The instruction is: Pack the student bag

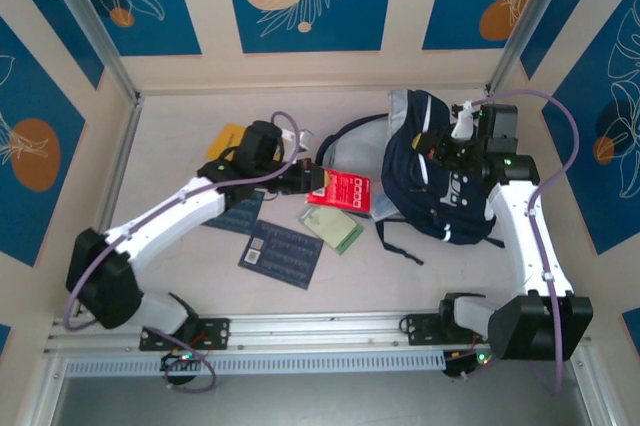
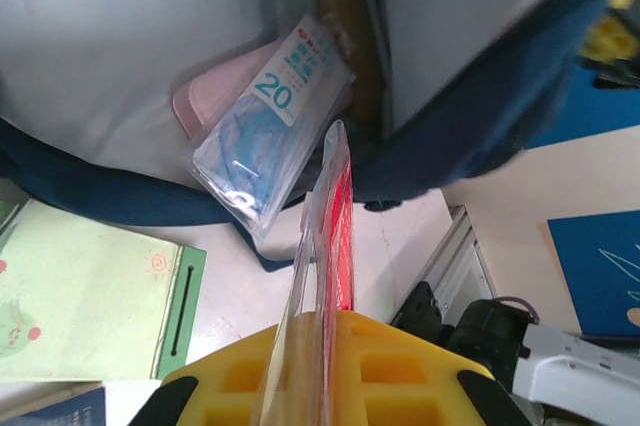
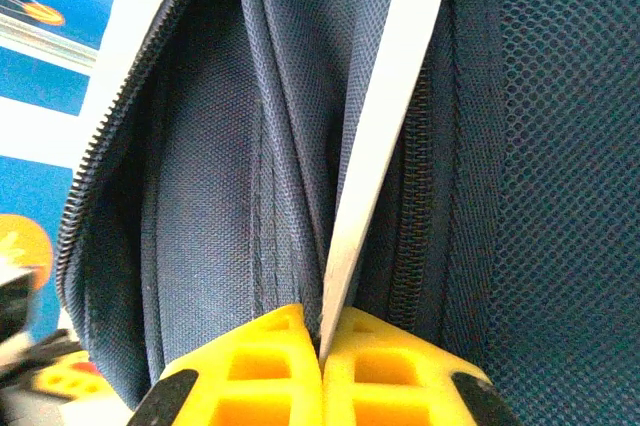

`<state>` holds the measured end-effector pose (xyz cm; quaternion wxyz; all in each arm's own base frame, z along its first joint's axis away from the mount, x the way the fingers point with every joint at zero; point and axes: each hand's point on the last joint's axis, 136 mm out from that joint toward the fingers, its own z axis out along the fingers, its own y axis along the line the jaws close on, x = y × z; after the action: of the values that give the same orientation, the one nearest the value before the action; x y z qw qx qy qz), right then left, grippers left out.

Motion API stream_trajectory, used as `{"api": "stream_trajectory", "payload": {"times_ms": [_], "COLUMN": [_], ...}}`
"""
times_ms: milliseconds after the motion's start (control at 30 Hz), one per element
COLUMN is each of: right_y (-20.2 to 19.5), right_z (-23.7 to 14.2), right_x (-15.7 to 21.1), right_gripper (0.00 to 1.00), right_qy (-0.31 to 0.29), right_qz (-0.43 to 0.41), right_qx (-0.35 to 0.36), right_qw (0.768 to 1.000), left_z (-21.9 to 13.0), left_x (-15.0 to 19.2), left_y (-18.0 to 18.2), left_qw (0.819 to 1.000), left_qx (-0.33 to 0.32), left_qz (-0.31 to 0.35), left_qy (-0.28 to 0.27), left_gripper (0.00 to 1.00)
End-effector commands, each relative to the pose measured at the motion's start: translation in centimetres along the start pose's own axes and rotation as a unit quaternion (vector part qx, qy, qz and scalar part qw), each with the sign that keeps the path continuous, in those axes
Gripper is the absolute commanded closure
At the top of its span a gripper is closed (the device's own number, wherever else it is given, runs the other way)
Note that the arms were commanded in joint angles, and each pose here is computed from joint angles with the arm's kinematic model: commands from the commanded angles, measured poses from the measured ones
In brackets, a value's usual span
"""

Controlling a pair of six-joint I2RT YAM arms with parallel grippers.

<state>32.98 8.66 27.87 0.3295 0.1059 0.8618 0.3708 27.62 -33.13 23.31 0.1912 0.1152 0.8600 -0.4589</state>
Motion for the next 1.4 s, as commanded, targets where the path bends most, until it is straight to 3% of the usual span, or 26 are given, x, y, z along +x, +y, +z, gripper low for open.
{"api": "stream_trajectory", "payload": {"times_ms": [0, 267, 500, 600, 667, 767, 867, 1000, 1133, 1367], "right_y": [5.6, 6.9, 6.8, 6.8, 6.8, 6.4, 6.1, 6.0, 6.0, 6.2], "right_z": [-2.4, -2.8, -2.8, -2.6, -2.5, -2.5, -2.5, -2.3, -2.1, -1.9], "right_x": [-1.5, -1.3, -1.0, -0.9, -0.8, -0.8, -0.6, -0.2, 0.1, 0.4], "right_gripper": [1.0, 1.0, 1.0, 1.0, 1.0, 1.0, 1.0, 1.0, 1.0, 1.0], "right_qy": [-0.032, -0.021, -0.023, -0.021, -0.021, -0.026, -0.031, -0.031, -0.028, -0.021], "right_qz": [-0.034, -0.033, -0.036, -0.035, -0.038, -0.04, -0.047, -0.056, -0.059, -0.053], "right_qx": [-0.118, -0.156, -0.151, -0.153, -0.154, -0.141, -0.124, -0.113, -0.112, -0.123], "right_qw": [0.992, 0.987, 0.988, 0.987, 0.987, 0.989, 0.991, 0.992, 0.992, 0.991], "left_z": [2.5, 10.4, 17.3, 19.5, 20.5, 20.0, 17.4, 13.1, 10.1, 10.3], "left_x": [-1.5, -3.3, -0.4, 1.1, 1.8, 1.7, 1.0, 0.8, 1.5, 1.6], "left_y": [-0.8, -1.7, -2.1, -2.7, -3.2, -2.6, -1.8, -0.7, 2.2, 5.5], "left_qw": [0.999, 0.997, 0.991, 0.987, 0.984, 0.986, 0.989, 0.99, 0.986, 0.982], "left_qx": [0.02, 0.045, 0.033, 0.037, 0.041, 0.011, -0.035, -0.072, -0.128, -0.154], "left_qz": [-0.025, -0.047, -0.06, -0.058, -0.054, -0.039, -0.006, 0.015, 0.017, -0.004], "left_qy": [-0.001, 0.037, 0.111, 0.144, 0.164, 0.164, 0.146, 0.121, 0.102, 0.105], "left_gripper": [0.98, 0.99, 0.99, 0.91, 0.75, 0.46, 0.31, 0.24, 0.23, 0.22]}}
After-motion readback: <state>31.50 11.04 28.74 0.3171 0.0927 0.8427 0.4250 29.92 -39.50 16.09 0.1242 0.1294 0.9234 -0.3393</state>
